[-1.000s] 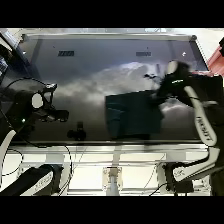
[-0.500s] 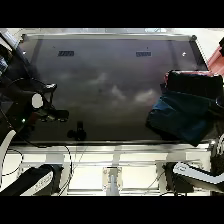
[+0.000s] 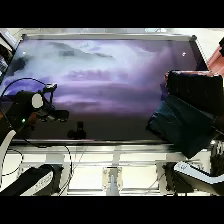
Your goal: Fold the clothes and pants, and hang the long-sleeved shirts on hangers.
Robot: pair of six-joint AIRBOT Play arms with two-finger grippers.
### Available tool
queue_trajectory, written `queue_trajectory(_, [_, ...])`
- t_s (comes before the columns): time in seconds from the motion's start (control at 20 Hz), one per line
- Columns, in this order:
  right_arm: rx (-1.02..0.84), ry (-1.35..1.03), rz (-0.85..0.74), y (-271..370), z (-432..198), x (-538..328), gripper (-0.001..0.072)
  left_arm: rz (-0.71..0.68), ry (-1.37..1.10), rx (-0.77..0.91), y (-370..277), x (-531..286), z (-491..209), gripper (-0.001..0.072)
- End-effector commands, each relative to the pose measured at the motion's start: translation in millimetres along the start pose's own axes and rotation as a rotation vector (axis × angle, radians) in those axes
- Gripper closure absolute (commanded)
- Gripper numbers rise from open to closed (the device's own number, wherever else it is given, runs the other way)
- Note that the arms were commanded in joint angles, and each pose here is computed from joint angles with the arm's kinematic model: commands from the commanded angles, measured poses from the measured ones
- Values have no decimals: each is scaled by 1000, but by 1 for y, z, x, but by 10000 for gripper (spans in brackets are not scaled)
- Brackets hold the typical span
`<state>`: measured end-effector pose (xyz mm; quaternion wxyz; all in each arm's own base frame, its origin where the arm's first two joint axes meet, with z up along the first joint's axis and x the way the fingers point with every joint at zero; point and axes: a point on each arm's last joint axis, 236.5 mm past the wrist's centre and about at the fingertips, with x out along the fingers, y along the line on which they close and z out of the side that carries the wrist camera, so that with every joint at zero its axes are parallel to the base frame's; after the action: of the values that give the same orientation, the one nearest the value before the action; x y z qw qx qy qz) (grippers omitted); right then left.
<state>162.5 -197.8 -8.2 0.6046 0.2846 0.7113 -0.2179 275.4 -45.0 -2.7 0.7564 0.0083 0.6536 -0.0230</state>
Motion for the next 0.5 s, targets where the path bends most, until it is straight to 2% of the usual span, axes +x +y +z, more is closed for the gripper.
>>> queue_trajectory(0.0, [12, -165, 162, 37, 21, -42, 357, 0, -1, 0, 0, 0, 0, 177])
queue_trajectory(0.15, [-101, -329, 319, 97, 27, -99, 366, 0, -1, 0, 0, 0, 0, 177])
queue_trajectory(0.2, [-149, -370, 340, 114, 25, -112, 404, 0, -1, 0, 0, 0, 0, 177])
queue_trajectory(0.25, [-214, -406, 353, 134, 21, -122, 522, 0, 0, 0, 0, 0, 0, 177])
queue_trajectory(0.3, [-293, -432, 355, 154, 15, -127, 678, 0, -1, 0, 0, 0, 0, 177])
queue_trajectory(0.45, [-503, -414, 363, 215, -9, -123, 681, 0, -1, 0, 0, 0, 0, 177])
